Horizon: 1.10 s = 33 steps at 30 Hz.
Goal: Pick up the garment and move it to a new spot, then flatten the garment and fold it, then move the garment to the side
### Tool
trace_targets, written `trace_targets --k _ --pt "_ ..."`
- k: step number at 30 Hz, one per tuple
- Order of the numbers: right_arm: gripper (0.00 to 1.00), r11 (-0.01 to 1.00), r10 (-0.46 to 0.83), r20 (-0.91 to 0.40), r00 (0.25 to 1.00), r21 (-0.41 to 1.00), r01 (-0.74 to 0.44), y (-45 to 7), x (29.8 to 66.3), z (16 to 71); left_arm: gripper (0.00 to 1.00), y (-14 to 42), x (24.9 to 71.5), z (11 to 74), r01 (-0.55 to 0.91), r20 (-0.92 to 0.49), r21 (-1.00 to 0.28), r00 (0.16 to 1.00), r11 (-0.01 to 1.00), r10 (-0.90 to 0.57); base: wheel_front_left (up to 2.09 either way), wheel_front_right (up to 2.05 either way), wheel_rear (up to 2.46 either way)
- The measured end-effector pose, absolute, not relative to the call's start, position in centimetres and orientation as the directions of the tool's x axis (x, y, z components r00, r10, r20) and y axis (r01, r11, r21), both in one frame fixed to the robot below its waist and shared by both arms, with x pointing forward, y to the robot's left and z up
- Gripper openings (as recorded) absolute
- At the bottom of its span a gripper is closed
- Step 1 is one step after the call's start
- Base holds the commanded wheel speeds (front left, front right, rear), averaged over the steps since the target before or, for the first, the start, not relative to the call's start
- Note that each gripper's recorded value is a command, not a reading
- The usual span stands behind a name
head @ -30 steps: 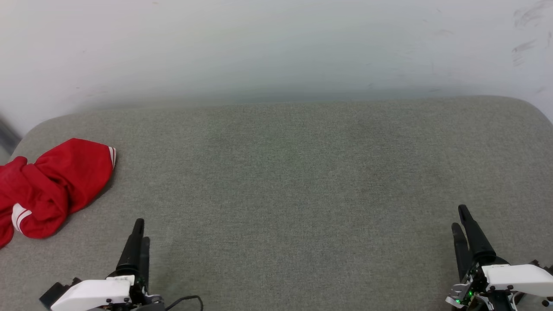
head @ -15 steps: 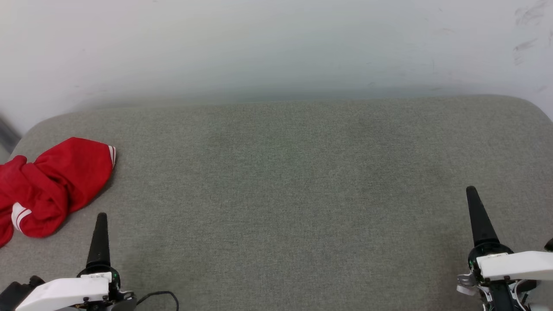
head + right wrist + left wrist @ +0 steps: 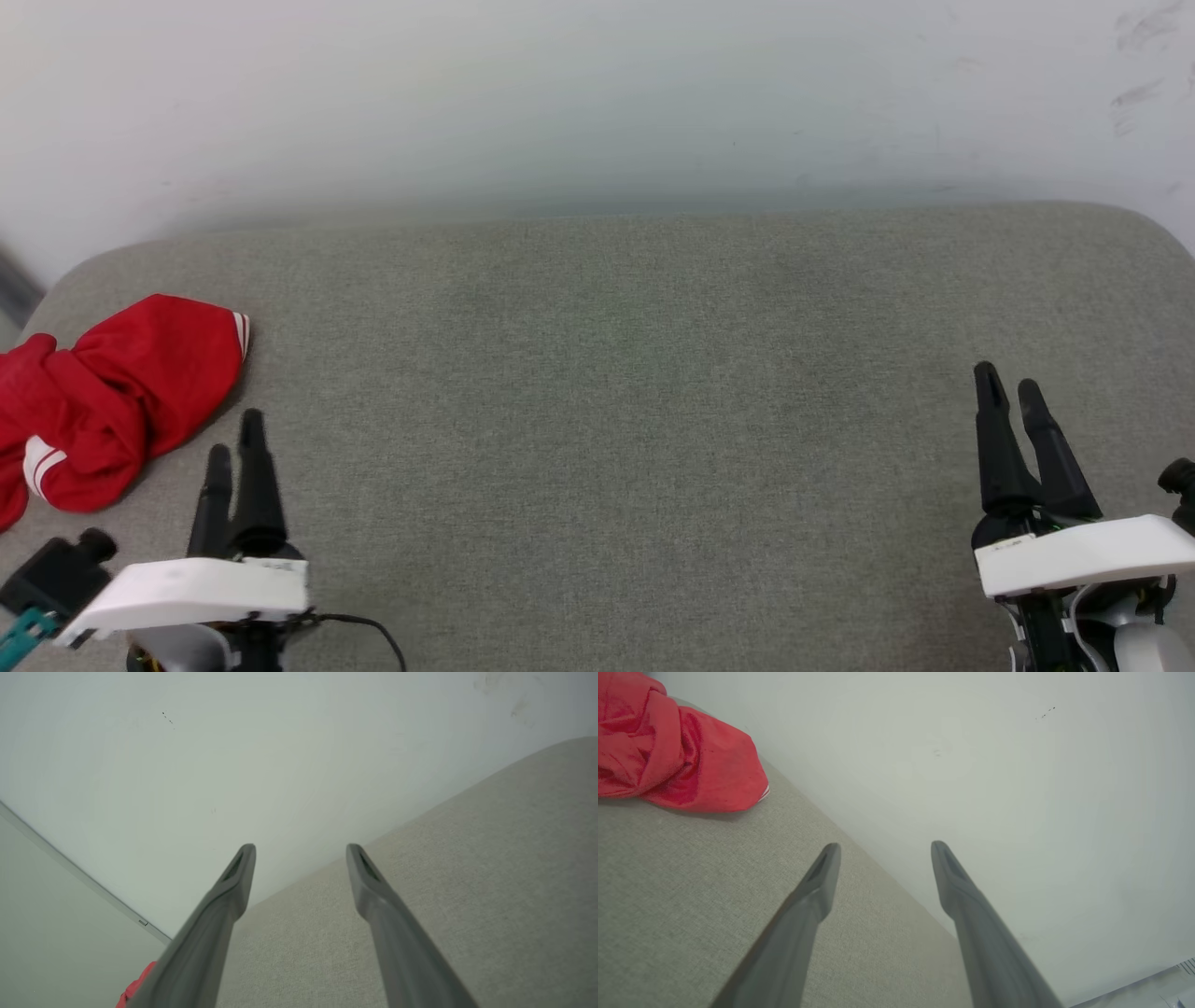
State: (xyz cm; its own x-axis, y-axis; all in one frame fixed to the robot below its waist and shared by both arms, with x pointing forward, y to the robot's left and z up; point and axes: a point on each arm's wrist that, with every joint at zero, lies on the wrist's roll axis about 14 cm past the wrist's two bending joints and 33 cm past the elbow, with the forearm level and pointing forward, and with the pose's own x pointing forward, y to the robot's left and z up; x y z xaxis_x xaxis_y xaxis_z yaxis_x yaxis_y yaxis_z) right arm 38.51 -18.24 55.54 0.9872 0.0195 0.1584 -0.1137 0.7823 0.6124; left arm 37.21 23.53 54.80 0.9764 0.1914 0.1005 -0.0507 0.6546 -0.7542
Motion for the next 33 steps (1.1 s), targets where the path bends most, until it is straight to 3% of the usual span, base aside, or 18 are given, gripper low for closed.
trace_targets --k 7,14,23,33 --pt "1.0 0.87 0.043 0.193 0.98 0.475 -0.132 -17.6 38.5 56.5 1.0 20.0 37.5 55.7 -0.038 0.111 -0.568 0.986 0.822 0.122 0.0 0.0 0.0" --pt "1.0 0.925 0.06 0.208 0.976 0.355 -0.133 -17.3 38.5 56.8 1.0 17.6 37.4 54.4 -0.067 0.052 -0.367 0.994 0.928 0.092 0.0 0.0 0.0" --pt "1.0 0.969 0.087 0.208 0.974 0.211 -0.131 -16.7 38.5 56.6 1.0 15.4 37.2 53.5 -0.054 0.033 -0.211 0.998 0.976 0.062 0.0 0.0 0.0" --pt "1.0 0.986 0.106 0.209 0.972 0.103 -0.129 -16.4 38.4 56.4 1.0 13.6 37.0 54.5 0.02 0.083 -0.171 0.997 0.985 -0.006 0.0 0.0 0.0"
